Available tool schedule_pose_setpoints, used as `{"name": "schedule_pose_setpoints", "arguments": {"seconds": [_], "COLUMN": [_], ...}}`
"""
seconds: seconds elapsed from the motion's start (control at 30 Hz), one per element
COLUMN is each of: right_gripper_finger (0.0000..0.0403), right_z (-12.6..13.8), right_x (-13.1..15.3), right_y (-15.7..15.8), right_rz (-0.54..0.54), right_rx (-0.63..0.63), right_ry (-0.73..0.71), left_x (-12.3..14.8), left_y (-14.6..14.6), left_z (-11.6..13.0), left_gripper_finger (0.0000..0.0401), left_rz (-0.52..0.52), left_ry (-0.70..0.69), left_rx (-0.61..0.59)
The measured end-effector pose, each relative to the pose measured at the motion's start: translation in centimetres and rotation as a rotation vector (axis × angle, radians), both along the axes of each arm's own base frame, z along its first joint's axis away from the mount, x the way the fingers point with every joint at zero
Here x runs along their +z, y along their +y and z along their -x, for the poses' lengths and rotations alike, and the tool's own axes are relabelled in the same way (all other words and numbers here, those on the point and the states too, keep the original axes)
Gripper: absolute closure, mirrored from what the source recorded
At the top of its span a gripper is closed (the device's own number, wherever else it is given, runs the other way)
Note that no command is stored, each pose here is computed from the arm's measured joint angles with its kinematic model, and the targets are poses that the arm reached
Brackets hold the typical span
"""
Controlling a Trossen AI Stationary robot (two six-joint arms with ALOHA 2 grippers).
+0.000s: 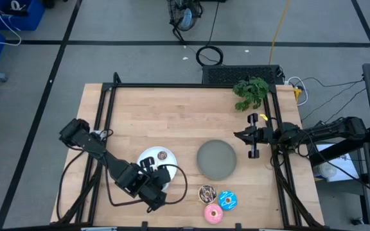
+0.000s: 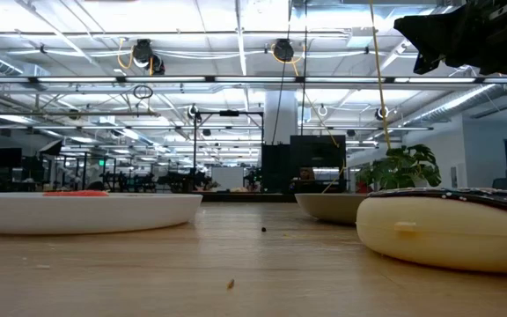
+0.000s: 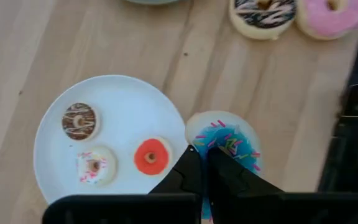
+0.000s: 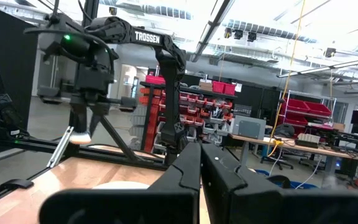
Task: Pick & Place donuts
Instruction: Put the mini blue donut on the white plate
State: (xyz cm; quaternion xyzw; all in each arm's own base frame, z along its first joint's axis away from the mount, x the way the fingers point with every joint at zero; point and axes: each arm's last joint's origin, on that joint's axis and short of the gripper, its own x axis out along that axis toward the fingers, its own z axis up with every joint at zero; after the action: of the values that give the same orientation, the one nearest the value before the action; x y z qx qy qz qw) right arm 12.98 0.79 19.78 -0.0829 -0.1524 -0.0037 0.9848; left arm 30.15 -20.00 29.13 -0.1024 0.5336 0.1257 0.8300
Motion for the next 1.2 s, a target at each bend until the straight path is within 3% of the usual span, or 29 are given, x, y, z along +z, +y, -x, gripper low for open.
{"name": "schedule_pose_setpoints", "arguments": {"seconds": [0.17, 0.6, 0.93, 1.2], "right_gripper_finger": [0.0403, 0.0403, 0.0403, 0.0403], "right_z": [0.0, 0.0, 0.0, 0.0], "right_x": [0.0, 0.1, 0.1, 0.1], "right_y": [0.0, 0.0, 0.0, 0.0], "right_rz": [0.000, 0.000, 0.000, 0.000], "right_rx": [0.000, 0.000, 0.000, 0.000], "right_ry": [0.000, -0.008, -0.007, -0.008], "left_x": [-1.8, -5.7, -9.5, -10.9], "left_y": [1.2, 6.3, 7.9, 7.8], "left_z": [-0.2, -2.3, -2.1, -1.9], "left_gripper_finger": [0.0379, 0.0394, 0.0395, 0.0386], "left_rz": [-0.013, 0.000, 0.008, 0.058], "left_ry": [0.064, 0.107, 0.106, 0.091], "left_rx": [0.029, 0.182, 0.221, 0.230]}}
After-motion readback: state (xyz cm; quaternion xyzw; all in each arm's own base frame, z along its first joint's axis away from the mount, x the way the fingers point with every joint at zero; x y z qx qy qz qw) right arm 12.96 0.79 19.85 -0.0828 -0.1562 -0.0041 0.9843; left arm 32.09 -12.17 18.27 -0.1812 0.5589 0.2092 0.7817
